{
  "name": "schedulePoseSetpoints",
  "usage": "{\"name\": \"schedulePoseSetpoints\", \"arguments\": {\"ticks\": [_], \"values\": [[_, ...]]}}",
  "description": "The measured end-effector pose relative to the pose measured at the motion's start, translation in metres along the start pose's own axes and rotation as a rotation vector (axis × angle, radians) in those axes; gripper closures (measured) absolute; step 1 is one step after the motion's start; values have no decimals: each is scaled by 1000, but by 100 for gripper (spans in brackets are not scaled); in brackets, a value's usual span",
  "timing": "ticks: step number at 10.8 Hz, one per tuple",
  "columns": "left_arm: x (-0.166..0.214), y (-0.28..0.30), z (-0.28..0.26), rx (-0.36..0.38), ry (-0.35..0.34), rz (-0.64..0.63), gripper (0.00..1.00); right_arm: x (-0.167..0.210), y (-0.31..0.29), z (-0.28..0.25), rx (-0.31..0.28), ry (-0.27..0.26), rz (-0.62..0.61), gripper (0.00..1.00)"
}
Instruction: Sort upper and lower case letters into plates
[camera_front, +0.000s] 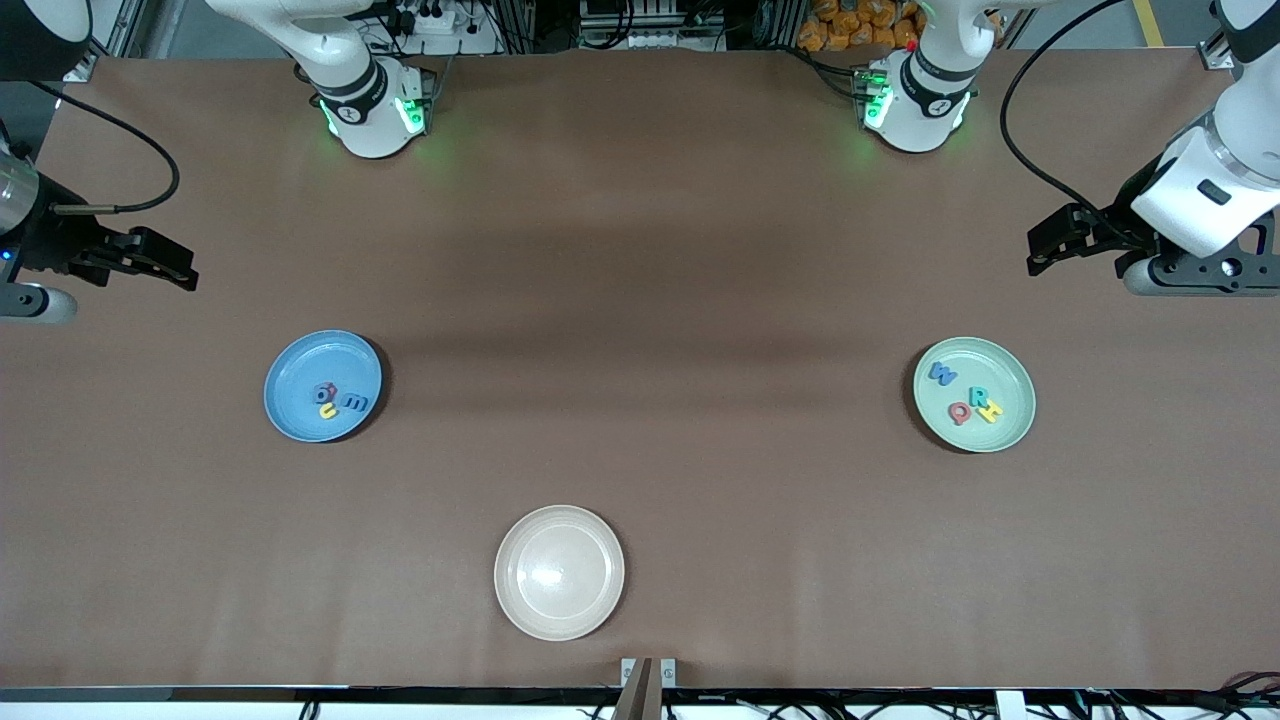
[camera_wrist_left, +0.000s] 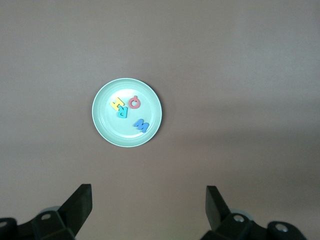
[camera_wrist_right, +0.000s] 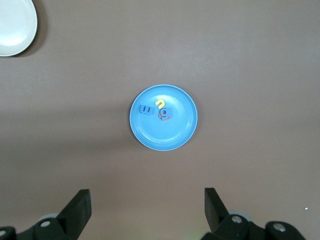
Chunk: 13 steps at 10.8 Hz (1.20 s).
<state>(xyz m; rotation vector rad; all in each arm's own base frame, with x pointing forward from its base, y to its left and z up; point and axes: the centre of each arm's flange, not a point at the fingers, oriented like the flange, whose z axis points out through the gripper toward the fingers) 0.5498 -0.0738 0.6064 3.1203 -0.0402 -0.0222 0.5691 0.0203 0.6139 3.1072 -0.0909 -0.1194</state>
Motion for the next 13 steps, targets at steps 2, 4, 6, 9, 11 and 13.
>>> {"name": "schedulePoseSetpoints", "arguments": {"ticks": [2, 4, 6, 9, 11, 13], "values": [[0, 0, -4, -1, 8, 0, 0, 0, 0, 0, 0, -1, 0, 0], [0, 0, -7, -1, 14, 0, 0, 0, -1, 0, 9, 0, -1, 0], [0, -4, -9, 18, 21, -3, 0, 0, -2, 0, 13, 1, -2, 0], [-1, -6, -18, 31, 40, -4, 0, 0, -2, 1, 16, 1, -3, 0], [-1, -6, -22, 32, 49, -4, 0, 0, -2, 1, 17, 1, -4, 0], [-1, -8, -31, 30, 69, -7, 0, 0, -2, 1, 17, 1, -4, 0]]}}
